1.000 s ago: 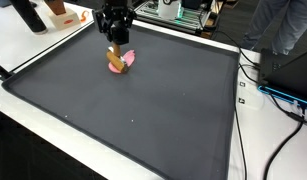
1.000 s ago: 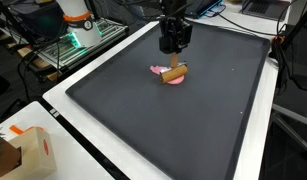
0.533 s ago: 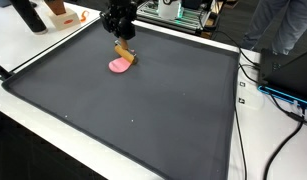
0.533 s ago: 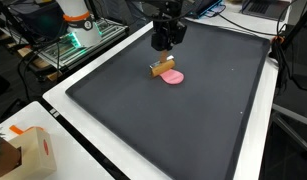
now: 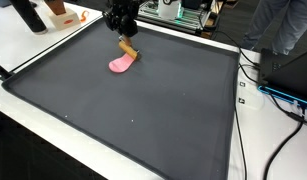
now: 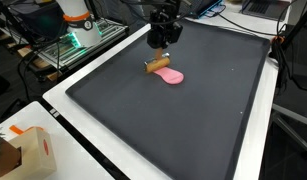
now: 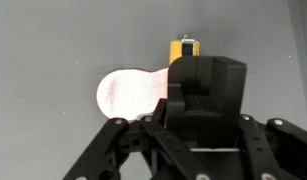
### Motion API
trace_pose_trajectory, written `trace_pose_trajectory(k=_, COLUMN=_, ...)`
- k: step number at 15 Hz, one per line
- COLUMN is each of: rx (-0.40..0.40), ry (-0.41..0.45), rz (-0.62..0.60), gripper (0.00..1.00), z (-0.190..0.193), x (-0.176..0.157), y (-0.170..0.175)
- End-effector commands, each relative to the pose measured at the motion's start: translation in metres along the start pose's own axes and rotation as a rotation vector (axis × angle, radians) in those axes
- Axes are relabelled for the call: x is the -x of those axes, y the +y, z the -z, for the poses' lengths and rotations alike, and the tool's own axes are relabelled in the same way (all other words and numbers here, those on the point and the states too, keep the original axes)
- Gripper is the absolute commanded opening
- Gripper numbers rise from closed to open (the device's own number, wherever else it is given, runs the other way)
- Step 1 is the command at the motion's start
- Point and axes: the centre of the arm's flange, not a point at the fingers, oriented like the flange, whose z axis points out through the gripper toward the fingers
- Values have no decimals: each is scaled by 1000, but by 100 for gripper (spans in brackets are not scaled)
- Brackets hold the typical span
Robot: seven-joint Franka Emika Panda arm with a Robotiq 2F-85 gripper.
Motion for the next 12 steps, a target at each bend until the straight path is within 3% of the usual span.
trace_pose_trajectory(k=1, rx=-18, ry=35, rz=-91, gripper=24, z=28, x=11, y=5)
trace_pose_trajectory(k=6, rx=23, ry=133, rz=-310, gripper=24, z=82, x=35, y=18)
trace_pose_trajectory(k=11, rx=29, ry=170, rz=-580, gripper=24, z=120, x=74, y=32)
trace_pose_trajectory(k=12, rx=56, ry=153, rz=-488, gripper=49, z=106, x=63, y=32)
